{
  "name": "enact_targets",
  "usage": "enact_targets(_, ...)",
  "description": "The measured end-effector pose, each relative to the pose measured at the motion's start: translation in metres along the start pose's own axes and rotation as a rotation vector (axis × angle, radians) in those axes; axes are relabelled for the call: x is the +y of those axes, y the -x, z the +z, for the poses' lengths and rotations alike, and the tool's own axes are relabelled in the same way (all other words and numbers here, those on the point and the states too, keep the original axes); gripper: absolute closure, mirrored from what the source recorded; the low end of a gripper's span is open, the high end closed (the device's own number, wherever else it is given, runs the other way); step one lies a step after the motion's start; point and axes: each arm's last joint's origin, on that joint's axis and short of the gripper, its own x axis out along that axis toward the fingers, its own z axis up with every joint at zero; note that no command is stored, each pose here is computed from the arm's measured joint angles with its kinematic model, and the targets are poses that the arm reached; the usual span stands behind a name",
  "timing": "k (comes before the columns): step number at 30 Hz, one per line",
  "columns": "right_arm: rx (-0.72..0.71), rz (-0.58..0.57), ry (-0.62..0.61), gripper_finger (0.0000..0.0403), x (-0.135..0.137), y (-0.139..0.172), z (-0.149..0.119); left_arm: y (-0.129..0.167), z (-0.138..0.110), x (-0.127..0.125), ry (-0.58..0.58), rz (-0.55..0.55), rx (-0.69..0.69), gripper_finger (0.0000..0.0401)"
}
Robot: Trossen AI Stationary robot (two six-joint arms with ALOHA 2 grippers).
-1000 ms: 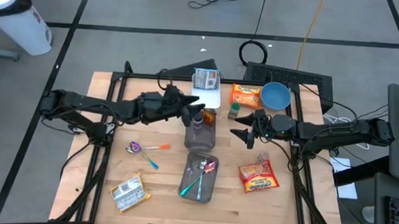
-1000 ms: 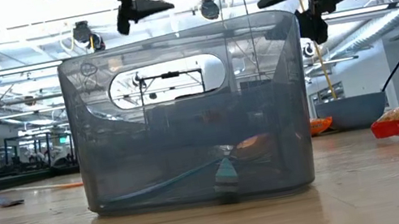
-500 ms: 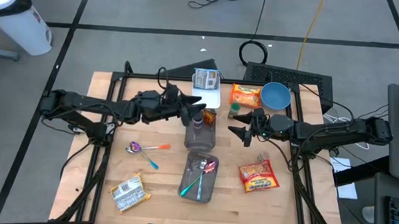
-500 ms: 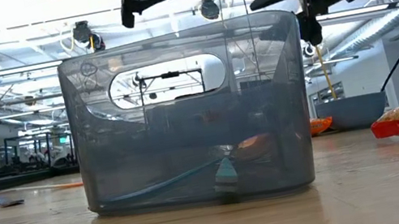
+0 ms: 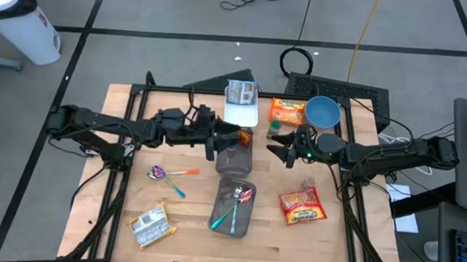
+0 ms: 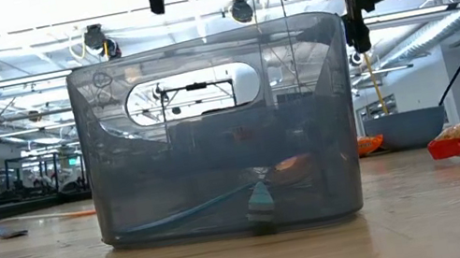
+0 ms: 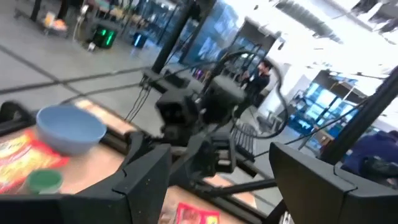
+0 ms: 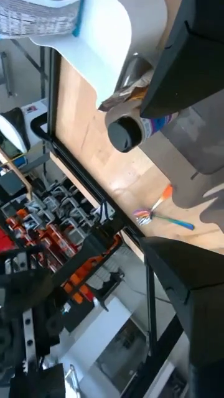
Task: Pick & Place Food Item
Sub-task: Put the orange spoon into the bottom black bin
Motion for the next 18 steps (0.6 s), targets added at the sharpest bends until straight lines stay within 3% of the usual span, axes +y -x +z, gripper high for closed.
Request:
enact_targets(14,0.038,0.02,0.022,0.0087,0.002,0.001,-0.004,0.01,0.011,-0.008,-0.046,-0.06,-0.011,0.0237)
enact_targets(18,0.039,0.023,0.04,0.0111,0.002,0.001,-0.004,0.011,0.014,-0.006,-0.015,-0.051,-0.024,0.0248)
